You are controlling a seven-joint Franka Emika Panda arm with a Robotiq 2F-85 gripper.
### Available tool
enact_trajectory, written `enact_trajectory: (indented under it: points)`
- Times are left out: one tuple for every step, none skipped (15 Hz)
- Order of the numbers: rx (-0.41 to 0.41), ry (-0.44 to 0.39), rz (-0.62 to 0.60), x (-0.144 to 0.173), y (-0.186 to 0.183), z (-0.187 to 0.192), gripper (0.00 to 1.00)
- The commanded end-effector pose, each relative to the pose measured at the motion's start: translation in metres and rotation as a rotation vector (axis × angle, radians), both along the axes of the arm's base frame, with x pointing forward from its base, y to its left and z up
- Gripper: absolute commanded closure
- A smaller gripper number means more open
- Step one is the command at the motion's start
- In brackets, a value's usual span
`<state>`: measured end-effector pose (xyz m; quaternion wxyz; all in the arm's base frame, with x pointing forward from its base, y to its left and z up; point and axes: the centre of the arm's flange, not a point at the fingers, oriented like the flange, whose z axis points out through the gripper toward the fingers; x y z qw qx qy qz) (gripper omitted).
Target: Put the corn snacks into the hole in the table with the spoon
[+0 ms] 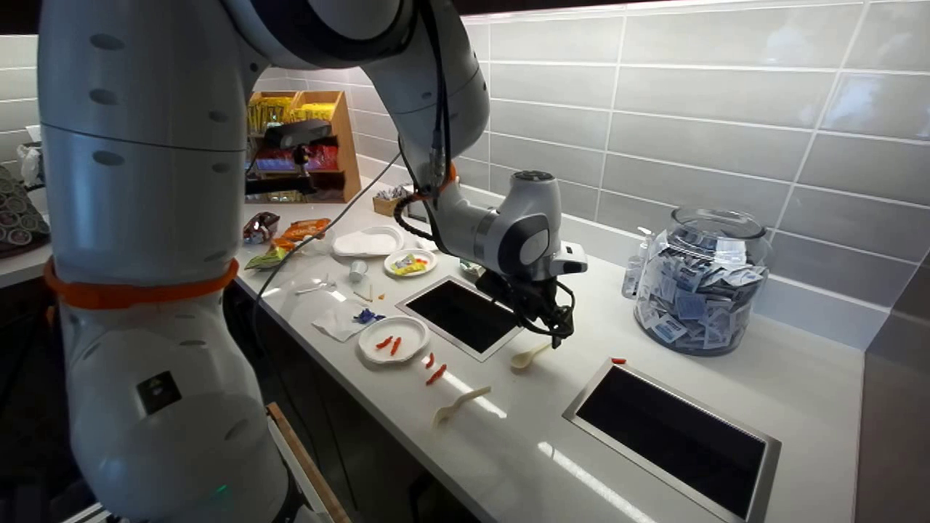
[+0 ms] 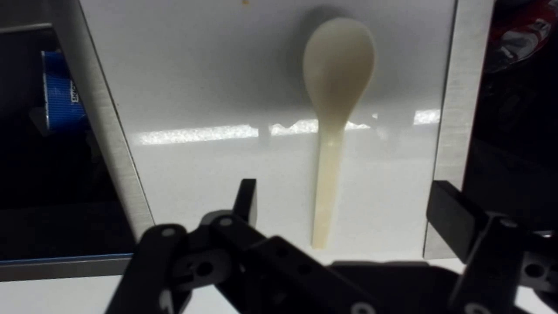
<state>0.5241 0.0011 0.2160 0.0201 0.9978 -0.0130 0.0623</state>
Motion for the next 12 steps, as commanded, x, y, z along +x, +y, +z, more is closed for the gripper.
enact_trajectory:
  points:
    - [-0.001,-0.012,-0.009,0.007,-0.002,-0.014,0.00]
    - [0.001,-0.011,-0.006,0.008,-0.002,-0.016,0.00]
    - [0.000,-0.011,-0.009,0.009,-0.002,-0.018,0.00]
    - [0.002,-0.010,-0.009,0.010,-0.002,-0.019,0.00]
    - [0.001,-0.008,-0.009,0.011,-0.002,-0.021,0.00]
    - [0.000,-0.007,-0.008,0.012,-0.001,-0.022,0.00]
    - [-0.003,-0.004,-0.008,0.013,-0.001,-0.024,0.00]
    - [-0.004,-0.002,-0.007,0.014,-0.001,-0.025,0.00]
    - [-0.005,0.000,-0.006,0.014,-0.001,-0.026,0.00]
    - [0.000,0.004,-0.008,0.015,-0.001,-0.028,0.00]
    - [-0.001,0.006,-0.010,0.016,-0.001,-0.029,0.00]
    - [0.000,0.008,-0.011,0.017,0.000,-0.031,0.00]
